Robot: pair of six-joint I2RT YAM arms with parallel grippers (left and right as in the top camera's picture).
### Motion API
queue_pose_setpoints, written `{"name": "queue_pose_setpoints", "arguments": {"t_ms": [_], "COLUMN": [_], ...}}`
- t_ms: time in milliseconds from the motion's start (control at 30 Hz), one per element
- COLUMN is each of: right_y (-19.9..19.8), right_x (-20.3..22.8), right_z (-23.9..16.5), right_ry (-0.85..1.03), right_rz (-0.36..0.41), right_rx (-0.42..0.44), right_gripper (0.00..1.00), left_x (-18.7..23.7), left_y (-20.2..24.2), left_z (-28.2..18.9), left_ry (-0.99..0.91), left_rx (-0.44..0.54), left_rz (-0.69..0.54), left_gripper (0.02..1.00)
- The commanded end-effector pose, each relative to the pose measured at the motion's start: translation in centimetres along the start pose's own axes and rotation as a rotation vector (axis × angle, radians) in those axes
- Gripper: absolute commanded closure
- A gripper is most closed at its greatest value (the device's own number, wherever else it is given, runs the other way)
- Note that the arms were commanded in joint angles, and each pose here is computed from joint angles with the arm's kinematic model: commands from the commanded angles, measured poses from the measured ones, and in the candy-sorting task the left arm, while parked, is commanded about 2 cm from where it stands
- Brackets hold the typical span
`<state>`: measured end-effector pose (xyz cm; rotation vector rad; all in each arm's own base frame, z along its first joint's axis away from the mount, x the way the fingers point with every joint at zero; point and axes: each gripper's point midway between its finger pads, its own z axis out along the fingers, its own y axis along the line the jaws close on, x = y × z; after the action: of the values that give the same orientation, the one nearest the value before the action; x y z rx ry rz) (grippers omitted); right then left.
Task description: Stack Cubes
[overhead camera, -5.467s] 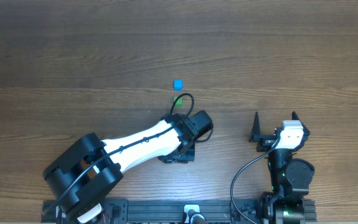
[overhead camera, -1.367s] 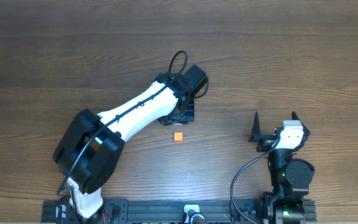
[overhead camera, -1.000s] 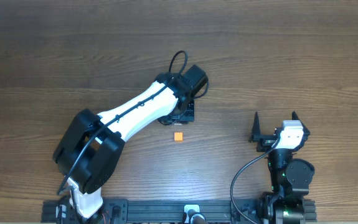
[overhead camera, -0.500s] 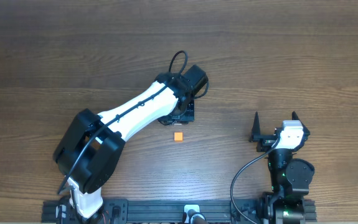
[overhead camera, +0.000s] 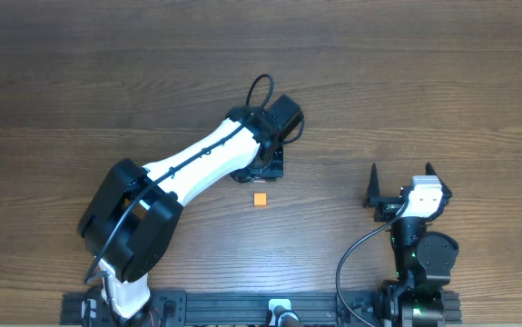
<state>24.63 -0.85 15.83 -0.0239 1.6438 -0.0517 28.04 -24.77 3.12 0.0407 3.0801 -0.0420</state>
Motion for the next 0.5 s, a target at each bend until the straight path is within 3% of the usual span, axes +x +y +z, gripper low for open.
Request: {"name": "queue_pose_setpoints", "arguments": {"t_ms": [33,500], "right_y": [-0.21,-0.21], "right_x": [0.12,0.12], "right_z": [-0.02,-0.02], "right_ry": [-0.001,-0.001], "right_rz": [0.006,0.006], "right_rx": [0.011,0.011], "right_gripper": [0.007,0.007], "left_x": [-0.62,-0.39], "left_y": [0.0,0.19], "left_z": [0.15,0.15], "left_ry": [-0.012,-0.003], "left_rx": [-0.011,-0.019], "left_rz": [-0.016,-0.016], "left_gripper": [0.599,0.549]}}
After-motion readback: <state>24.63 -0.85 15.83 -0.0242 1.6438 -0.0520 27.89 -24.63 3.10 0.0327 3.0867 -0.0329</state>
